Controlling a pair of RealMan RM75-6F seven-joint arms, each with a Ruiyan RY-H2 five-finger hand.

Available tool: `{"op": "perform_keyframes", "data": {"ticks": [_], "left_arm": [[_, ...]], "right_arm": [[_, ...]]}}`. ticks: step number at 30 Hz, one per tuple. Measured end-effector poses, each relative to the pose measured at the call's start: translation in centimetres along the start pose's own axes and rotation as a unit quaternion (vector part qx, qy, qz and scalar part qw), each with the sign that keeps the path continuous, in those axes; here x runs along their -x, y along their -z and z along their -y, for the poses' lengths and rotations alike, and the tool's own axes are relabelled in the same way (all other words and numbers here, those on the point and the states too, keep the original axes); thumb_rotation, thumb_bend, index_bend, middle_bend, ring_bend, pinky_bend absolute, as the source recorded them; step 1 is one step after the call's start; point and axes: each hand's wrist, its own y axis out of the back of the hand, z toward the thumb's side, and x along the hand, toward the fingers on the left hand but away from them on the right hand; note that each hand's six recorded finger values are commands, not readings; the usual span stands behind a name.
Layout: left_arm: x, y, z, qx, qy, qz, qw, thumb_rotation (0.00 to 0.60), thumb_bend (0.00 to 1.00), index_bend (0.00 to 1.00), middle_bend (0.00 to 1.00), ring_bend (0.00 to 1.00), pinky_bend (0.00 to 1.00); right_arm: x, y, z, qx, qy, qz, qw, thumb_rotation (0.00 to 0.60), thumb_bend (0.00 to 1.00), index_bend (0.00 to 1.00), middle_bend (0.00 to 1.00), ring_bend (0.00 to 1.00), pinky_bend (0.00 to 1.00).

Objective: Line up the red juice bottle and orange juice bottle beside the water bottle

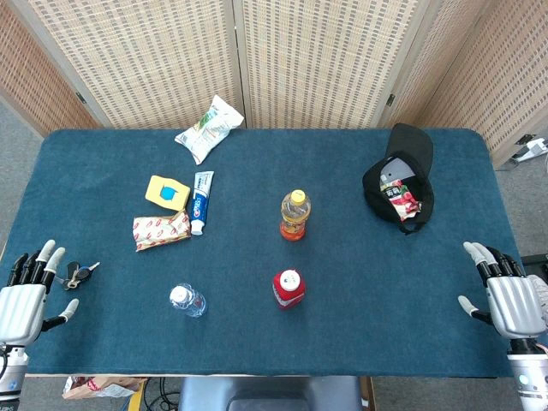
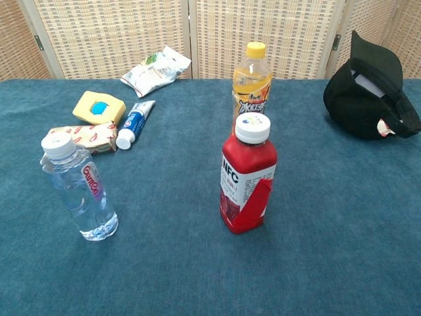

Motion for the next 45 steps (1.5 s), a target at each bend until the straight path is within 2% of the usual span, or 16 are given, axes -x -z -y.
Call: {"op": "perform_keyframes", "data": {"ticks": [12,18,24,30,33,36,39,45], "left_arm": [[0.0,-0.5,0.0,0.004,-0.002,0.015,0.9999,0.600,0.22,0.00,0.00,0.00,0.00],[-0.2,-0.7,-0.2,0.002,-0.004,0.018,0.9998,0.600,0.22,0.00,0.00,0.00,0.00],[-0.4,-1.1,-0.2,0.004,-0.003,0.024,0.9997,0.600,0.22,0.00,0.00,0.00,0.00],[-0.5,-1.3,-0.2,0.004,-0.001,0.029,0.9996,0.600,0.22,0.00,0.00,0.00,0.00],[-0.5,-1.4,-0.5,0.004,-0.002,0.031,0.9995,0.600,0.22,0.00,0.00,0.00,0.00],[-0.5,-1.5,-0.7,0.005,-0.004,0.033,0.9994,0.600,0.22,0.00,0.00,0.00,0.00],[-0.4,-1.5,-0.8,0.006,-0.006,0.033,0.9994,0.600,0.22,0.00,0.00,0.00,0.00],[-0.3,-1.7,-0.9,0.007,-0.007,0.037,0.9993,0.600,0.22,0.00,0.00,0.00,0.00]], "right_arm": [[-0.2,-0.4,-0.1,0.006,-0.002,-0.012,0.9999,0.600,0.20,0.12,0.15,0.11,0.19],[-0.1,-1.6,-0.1,0.035,-0.008,-0.037,0.9987,0.600,0.20,0.12,0.15,0.11,0.19],[0.6,-3.7,0.4,0.068,-0.041,-0.078,0.9938,0.600,0.19,0.12,0.16,0.11,0.19],[1.4,-5.9,1.4,0.104,-0.077,-0.114,0.9850,0.600,0.09,0.12,0.16,0.11,0.19],[1.7,-7.2,2.3,0.130,-0.105,-0.131,0.9772,0.600,0.03,0.12,0.16,0.11,0.19],[2.2,-8.8,3.3,0.163,-0.135,-0.153,0.9653,0.600,0.00,0.12,0.15,0.09,0.19],[2.7,-10.4,4.2,0.199,-0.160,-0.169,0.9519,0.600,0.00,0.12,0.14,0.09,0.19],[4.0,-13.6,6.0,0.272,-0.204,-0.196,0.9195,0.600,0.00,0.12,0.13,0.09,0.19]]}}
